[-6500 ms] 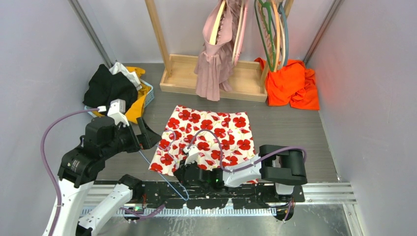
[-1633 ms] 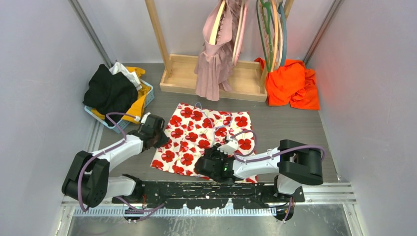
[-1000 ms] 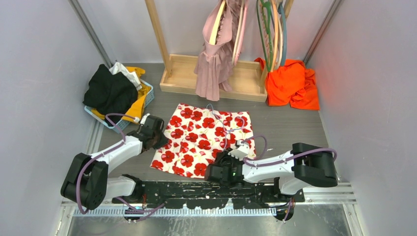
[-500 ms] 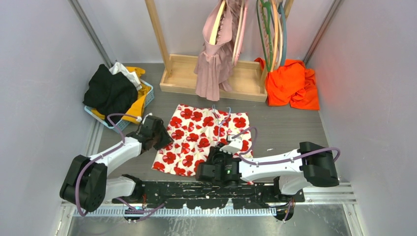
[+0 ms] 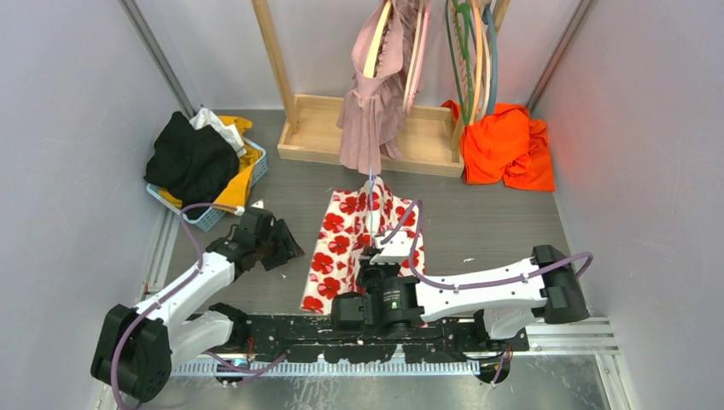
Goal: Place the skirt on the hanger
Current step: Hang the skirt on the hanger.
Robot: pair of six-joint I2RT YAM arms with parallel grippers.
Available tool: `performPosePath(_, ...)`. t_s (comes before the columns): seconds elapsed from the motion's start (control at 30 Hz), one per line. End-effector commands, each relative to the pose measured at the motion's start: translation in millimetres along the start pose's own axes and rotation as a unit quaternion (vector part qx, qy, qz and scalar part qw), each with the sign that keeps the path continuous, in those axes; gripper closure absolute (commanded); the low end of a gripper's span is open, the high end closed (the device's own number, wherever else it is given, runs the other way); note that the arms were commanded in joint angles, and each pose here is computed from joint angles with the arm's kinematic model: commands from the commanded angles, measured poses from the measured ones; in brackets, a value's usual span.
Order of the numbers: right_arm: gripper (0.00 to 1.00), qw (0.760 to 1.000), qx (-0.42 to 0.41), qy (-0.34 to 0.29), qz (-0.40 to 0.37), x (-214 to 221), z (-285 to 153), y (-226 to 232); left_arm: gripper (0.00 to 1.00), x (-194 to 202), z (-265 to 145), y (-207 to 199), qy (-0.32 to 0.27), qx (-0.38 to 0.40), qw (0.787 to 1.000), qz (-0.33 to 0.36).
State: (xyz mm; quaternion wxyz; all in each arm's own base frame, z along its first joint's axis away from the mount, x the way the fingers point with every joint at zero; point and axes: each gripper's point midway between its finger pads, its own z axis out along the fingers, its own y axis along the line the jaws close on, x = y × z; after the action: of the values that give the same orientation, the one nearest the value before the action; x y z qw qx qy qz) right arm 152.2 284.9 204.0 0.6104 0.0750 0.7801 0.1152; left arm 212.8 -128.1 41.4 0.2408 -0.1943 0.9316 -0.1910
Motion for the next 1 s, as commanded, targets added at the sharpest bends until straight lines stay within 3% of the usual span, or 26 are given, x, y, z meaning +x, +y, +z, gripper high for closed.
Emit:
performPosePath(0.0, 0.99, 0.995, -0.029, -0.069, -0.070, -75, -23, 6, 0.39, -8, -28, -32, 0.008, 0.064, 0.997, 0.046)
performPosePath(0.1, 0.99, 0.994, -0.061, -0.034, -0.089, -85, -35, 19, 0.28, -14, -49, -39, -0.003, 0.074, 0.995, 0.064)
performPosePath(0.17, 0.99, 0.993, -0.096, -0.003, -0.074, -87, -42, 33, 0.02, -21, -66, -43, -0.022, 0.080, 0.994, 0.072)
performPosePath(0.2, 0.99, 0.991, -0.110, 0.006, -0.072, -90, -45, 38, 0.00, -24, -74, -43, -0.032, 0.078, 0.994, 0.074)
performPosePath(0.33, 0.99, 0.986, -0.140, 0.018, -0.089, -105, -55, 67, 0.01, -37, -105, -47, -0.069, 0.083, 0.991, 0.081)
performPosePath(0.57, 0.99, 0.980, -0.181, 0.002, -0.085, -158, -62, 121, 0.01, -39, -140, -49, -0.072, 0.081, 0.990, 0.093)
performPosePath(0.73, 0.99, 0.985, -0.162, 0.005, -0.058, -191, -11, 133, 0.01, -45, -161, -51, -0.099, 0.090, 0.987, 0.093)
performPosePath(0.97, 0.99, 0.987, -0.151, -0.053, -0.025, -255, 44, 155, 0.01, -47, -171, -52, -0.101, 0.088, 0.986, 0.095)
